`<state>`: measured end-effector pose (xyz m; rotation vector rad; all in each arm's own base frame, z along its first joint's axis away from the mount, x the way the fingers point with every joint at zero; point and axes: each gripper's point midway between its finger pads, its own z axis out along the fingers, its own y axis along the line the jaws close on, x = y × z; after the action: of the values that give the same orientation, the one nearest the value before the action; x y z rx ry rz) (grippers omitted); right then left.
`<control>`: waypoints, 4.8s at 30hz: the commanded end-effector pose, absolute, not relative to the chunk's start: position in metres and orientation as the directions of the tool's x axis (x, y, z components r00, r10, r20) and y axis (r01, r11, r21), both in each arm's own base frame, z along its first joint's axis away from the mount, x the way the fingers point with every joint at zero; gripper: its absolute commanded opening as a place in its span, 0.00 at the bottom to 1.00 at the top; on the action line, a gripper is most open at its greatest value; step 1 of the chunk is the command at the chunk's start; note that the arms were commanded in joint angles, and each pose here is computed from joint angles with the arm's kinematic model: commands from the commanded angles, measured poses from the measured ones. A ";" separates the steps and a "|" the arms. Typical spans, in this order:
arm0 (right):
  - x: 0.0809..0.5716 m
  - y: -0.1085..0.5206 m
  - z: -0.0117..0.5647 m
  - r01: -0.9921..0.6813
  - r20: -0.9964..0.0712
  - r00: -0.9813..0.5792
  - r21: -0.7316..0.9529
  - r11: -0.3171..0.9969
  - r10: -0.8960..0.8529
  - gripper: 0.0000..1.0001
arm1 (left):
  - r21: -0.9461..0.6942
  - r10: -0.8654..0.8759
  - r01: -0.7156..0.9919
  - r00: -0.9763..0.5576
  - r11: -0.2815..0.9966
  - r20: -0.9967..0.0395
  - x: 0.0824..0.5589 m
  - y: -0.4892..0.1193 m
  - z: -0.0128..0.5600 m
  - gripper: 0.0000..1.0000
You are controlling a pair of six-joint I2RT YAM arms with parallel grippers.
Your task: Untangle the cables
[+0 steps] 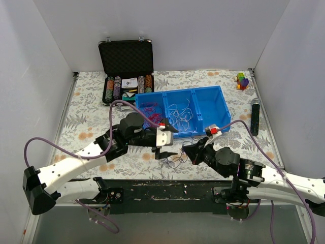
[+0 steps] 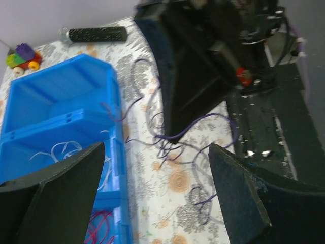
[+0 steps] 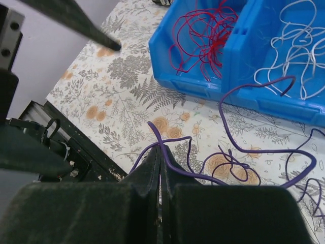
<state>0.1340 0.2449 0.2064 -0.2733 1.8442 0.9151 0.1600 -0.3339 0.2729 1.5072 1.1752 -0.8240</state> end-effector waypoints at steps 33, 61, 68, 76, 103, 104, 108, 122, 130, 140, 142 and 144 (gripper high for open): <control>0.123 0.280 0.306 -0.685 -0.849 -0.387 0.525 0.504 0.359 0.01 | 0.019 0.190 0.991 -0.006 0.129 -0.982 0.156 -0.322 0.232 0.40; 0.120 0.248 0.274 -0.668 -0.895 -0.394 0.435 0.604 0.209 0.43 | 0.469 0.083 0.859 0.462 0.207 -0.883 0.176 -0.294 0.406 0.00; 0.122 0.242 0.315 -0.720 -0.928 -0.285 0.373 0.585 0.241 0.61 | 0.528 0.043 0.825 0.531 0.203 -0.846 0.172 -0.294 0.452 0.00; 0.112 0.226 0.387 -0.804 -0.921 -0.152 0.327 0.497 0.359 0.71 | 0.558 0.120 0.806 0.545 0.200 -0.830 0.183 -0.293 0.423 0.00; 0.126 0.309 0.399 -0.858 -0.973 -0.025 0.139 0.494 0.230 0.23 | 0.537 0.118 0.826 0.524 0.169 -0.843 0.183 -0.300 0.411 0.00; 0.129 0.305 0.397 -0.846 -0.971 -0.028 0.149 0.512 0.236 0.14 | 0.538 0.119 0.825 0.525 0.173 -0.843 0.184 -0.300 0.411 0.00; 0.138 0.278 0.388 -0.793 -0.968 -0.026 0.172 0.585 0.249 0.01 | 0.559 0.130 0.802 0.544 0.210 -0.829 0.190 -0.297 0.418 0.16; 0.214 0.185 0.331 -0.342 -0.998 -0.046 0.051 0.938 0.037 0.01 | 0.646 0.177 0.695 0.626 0.315 -0.760 0.200 -0.275 0.444 0.98; 0.296 0.144 0.306 -0.177 -0.991 -0.131 0.058 0.983 0.035 0.01 | 0.670 0.192 0.670 0.647 0.318 -0.738 0.199 -0.269 0.451 0.98; 0.353 0.161 0.276 -0.217 -0.963 -0.252 0.151 0.965 0.094 0.01 | 0.680 0.195 0.667 0.655 0.305 -0.730 0.194 -0.263 0.450 0.98; 0.357 0.166 0.273 -0.221 -0.955 -0.272 0.183 0.958 0.120 0.01 | 0.678 0.194 0.669 0.653 0.305 -0.732 0.193 -0.262 0.450 0.98; 0.361 0.168 0.274 -0.232 -0.945 -0.289 0.224 0.946 0.153 0.01 | 0.676 0.191 0.672 0.652 0.301 -0.733 0.192 -0.262 0.448 0.98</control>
<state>0.3493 0.1436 0.2286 -0.0941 1.9330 0.1642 0.1980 -0.2697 0.4360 1.2672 0.8730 -0.3846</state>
